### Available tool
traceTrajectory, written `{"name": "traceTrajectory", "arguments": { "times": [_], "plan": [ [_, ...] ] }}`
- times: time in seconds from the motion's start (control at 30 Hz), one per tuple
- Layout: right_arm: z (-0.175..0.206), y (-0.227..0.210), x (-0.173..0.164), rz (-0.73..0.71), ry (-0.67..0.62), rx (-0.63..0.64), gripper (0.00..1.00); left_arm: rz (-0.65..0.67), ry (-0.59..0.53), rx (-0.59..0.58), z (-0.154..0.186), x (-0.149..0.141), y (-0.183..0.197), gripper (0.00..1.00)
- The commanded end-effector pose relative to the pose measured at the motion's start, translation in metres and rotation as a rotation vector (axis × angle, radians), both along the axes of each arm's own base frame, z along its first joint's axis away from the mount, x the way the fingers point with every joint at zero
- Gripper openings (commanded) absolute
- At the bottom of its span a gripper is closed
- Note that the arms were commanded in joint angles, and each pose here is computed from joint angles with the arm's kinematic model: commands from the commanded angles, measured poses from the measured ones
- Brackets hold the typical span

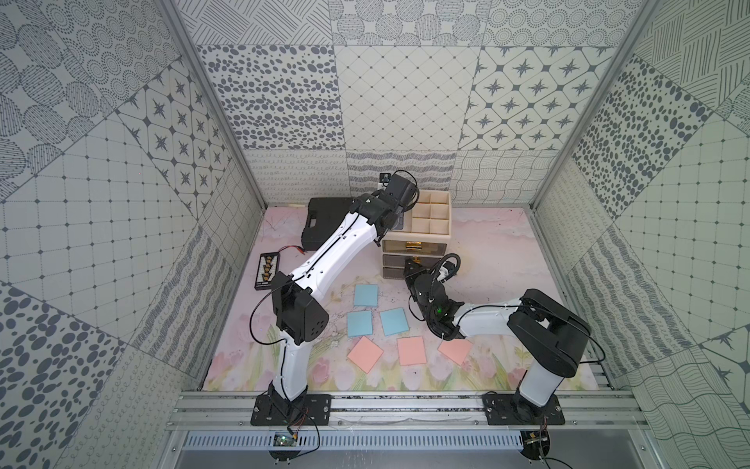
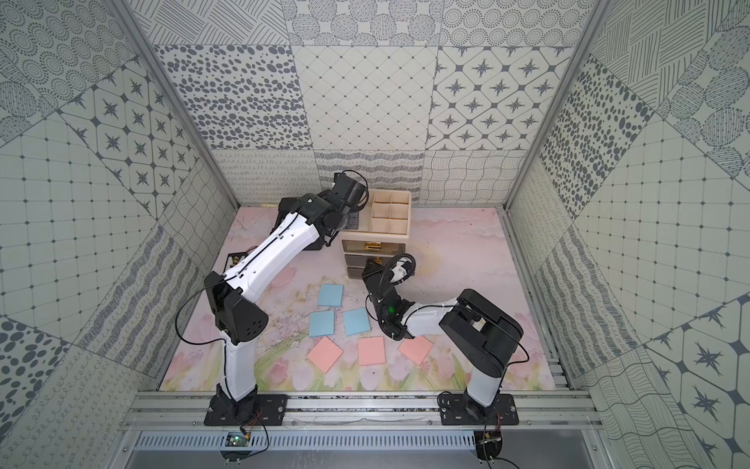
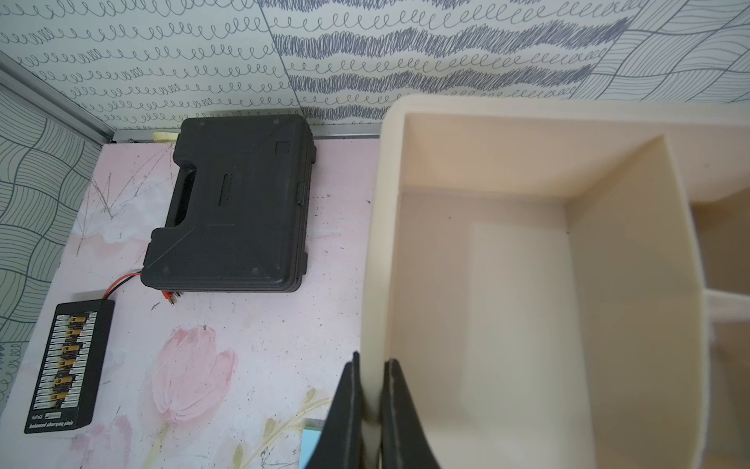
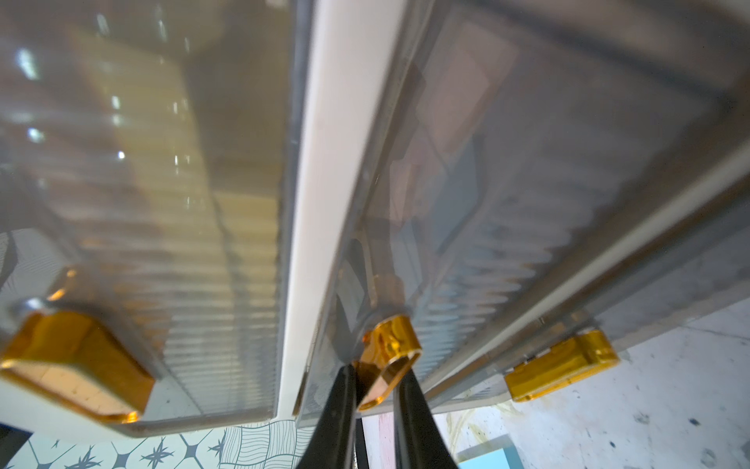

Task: Please put the sticky notes in the drawer by color
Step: Open the drawer in the storage box.

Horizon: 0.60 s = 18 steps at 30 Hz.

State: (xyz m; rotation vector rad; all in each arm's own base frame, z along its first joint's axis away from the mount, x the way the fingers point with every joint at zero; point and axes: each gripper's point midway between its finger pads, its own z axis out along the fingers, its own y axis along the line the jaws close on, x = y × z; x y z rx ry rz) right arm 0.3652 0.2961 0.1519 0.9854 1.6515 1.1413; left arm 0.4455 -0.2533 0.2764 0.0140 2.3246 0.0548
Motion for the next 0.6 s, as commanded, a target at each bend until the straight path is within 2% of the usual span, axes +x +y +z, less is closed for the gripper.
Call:
{"name": "traceTrajectory", "arguments": {
  "times": [0.0,0.2,0.37,0.57],
  "plan": [
    [0.003,0.022,-0.019,0.082,0.008,-0.074,0.00,0.120,0.024,-0.011,-0.013,-0.004,0.012,0.00],
    [0.001,0.024,-0.015,0.101,0.004,-0.011,0.00,0.121,0.021,-0.020,-0.011,-0.003,0.011,0.00],
    [0.002,0.039,-0.014,0.171,0.019,0.068,0.00,0.116,0.006,-0.020,-0.004,-0.002,0.011,0.00],
    [0.001,0.052,-0.025,0.216,0.040,0.077,0.00,0.150,-0.006,-0.003,-0.002,0.001,0.015,0.00]
  ]
}}
